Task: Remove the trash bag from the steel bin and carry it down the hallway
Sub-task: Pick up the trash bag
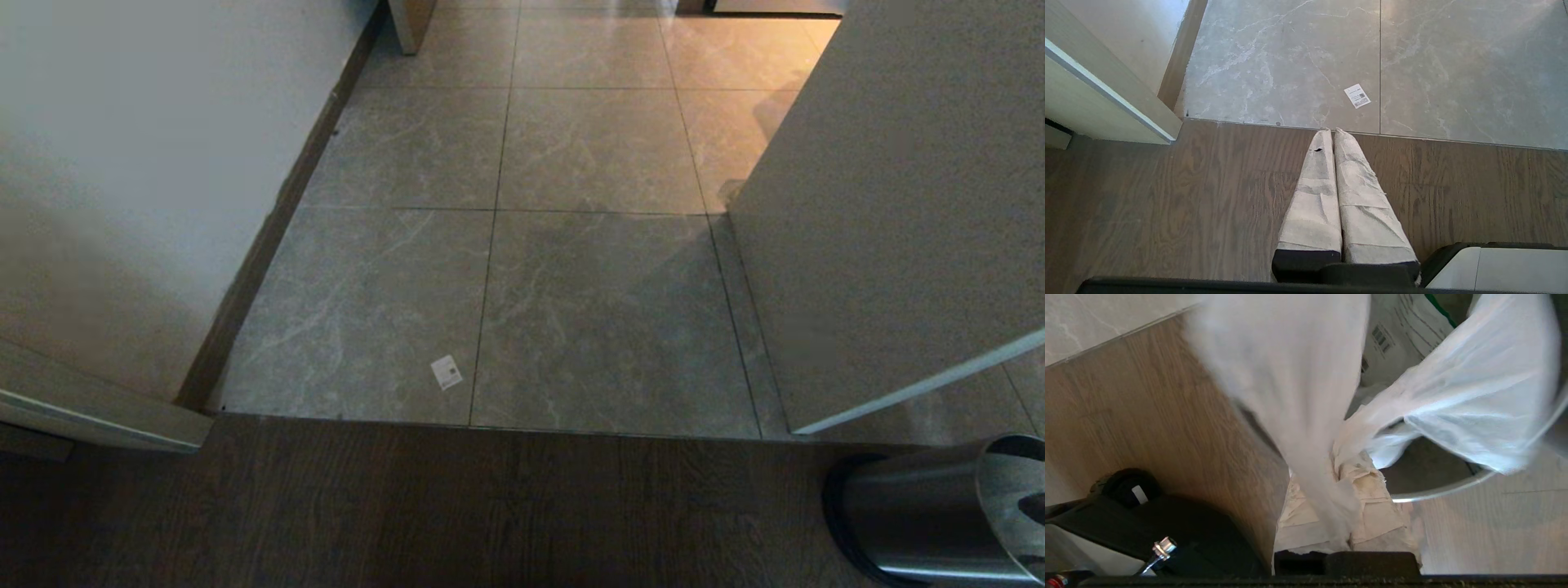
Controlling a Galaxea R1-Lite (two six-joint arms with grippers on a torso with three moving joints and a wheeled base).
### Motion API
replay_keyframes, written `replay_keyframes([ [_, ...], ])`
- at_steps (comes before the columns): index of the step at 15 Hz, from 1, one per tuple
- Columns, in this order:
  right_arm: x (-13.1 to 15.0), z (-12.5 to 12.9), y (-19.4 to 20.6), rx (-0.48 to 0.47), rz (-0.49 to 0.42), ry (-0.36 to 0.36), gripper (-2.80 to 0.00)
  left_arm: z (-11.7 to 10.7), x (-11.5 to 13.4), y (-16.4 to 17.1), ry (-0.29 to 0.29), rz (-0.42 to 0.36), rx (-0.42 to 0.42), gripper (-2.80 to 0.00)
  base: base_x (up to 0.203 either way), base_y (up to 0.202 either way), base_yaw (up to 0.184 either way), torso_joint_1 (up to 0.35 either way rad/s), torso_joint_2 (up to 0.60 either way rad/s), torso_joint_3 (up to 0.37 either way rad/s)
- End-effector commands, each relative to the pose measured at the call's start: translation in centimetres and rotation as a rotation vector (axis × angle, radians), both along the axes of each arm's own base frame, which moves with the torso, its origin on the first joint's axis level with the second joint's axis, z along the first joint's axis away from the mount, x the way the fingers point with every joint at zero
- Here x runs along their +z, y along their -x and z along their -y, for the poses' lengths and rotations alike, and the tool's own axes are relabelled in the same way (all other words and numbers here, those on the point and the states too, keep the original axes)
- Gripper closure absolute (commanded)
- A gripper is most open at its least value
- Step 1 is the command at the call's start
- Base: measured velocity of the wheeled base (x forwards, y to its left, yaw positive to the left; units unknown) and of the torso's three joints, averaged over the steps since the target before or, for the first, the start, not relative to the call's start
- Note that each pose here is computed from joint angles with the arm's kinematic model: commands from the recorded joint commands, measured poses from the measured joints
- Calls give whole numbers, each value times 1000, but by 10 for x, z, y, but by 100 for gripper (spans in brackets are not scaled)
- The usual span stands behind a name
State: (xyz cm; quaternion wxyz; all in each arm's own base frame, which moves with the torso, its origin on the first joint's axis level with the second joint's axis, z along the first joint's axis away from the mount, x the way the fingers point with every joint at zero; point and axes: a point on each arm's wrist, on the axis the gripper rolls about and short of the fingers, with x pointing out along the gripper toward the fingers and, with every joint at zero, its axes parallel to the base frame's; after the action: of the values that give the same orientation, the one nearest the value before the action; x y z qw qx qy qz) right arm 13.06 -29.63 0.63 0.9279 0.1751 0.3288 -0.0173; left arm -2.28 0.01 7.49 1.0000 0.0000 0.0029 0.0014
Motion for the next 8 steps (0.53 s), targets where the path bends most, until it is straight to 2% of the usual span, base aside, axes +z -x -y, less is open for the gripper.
replay_keyframes([
  [1,41,-10,4,4,35,91,0,0,0,0,0,0,0,0,0,0,0,0,0,0],
  [4,109,-45,17,35,63,207,0,0,0,0,0,0,0,0,0,0,0,0,0,0],
  [8,189,-113,43,159,127,471,0,0,0,0,0,0,0,0,0,0,0,0,0,0],
])
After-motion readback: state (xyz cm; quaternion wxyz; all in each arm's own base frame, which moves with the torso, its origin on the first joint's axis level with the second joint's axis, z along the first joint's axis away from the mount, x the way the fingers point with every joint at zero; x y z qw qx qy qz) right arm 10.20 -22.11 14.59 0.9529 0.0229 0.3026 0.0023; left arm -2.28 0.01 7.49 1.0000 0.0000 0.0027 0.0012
